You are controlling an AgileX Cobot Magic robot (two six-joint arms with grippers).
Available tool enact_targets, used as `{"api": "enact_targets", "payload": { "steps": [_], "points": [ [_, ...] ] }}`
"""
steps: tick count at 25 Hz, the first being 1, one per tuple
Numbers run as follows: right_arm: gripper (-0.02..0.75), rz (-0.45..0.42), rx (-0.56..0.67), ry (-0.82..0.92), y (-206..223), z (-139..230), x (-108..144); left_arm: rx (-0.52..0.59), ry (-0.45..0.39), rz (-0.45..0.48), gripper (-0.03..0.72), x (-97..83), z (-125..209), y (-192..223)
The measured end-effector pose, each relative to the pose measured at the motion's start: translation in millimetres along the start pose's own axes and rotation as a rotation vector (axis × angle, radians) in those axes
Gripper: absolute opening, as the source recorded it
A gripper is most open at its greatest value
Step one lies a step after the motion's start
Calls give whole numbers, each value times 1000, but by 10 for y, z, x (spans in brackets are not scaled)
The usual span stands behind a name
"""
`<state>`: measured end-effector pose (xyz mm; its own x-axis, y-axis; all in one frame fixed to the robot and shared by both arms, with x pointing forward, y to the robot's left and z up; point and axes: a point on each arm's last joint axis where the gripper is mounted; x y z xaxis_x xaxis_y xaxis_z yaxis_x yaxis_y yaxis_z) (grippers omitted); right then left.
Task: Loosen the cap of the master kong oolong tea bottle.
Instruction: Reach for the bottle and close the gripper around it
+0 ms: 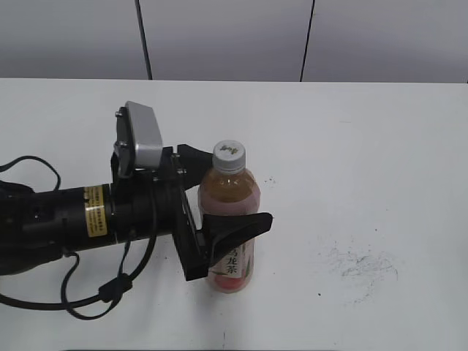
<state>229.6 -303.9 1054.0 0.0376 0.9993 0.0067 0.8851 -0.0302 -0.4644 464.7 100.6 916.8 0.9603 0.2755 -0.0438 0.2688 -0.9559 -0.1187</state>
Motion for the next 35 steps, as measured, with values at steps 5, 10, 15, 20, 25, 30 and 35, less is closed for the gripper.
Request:
{"api": "enact_targets", "payload": {
  "steps": [5,10,15,20,25,30,35],
  "points": [
    [410,0,0,0,0,0,0,3,-6,-2,591,92,66,108],
    [410,0,0,0,0,0,0,1,1,4,547,95,57,116],
    [410,0,0,0,0,0,0,5,9,25,454,74,59,121],
    [410,0,0,0,0,0,0,7,12,32,449,67,61,121],
    [410,0,0,0,0,0,0,6,12,35,448,65,60,121],
    [410,0,0,0,0,0,0,6,13,37,448,63,61,120],
    [410,0,0,0,0,0,0,6,14,38,448,63,60,121]
  ]
}}
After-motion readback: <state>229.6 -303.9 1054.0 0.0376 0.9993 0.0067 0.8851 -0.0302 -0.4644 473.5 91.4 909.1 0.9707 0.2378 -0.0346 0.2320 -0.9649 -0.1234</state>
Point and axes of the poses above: a point on each arm's last joint axis where the gripper is mounted, y pointing out along that axis toward the gripper, x along the wrist's bending axis when the last joint is at zero, z = x × y
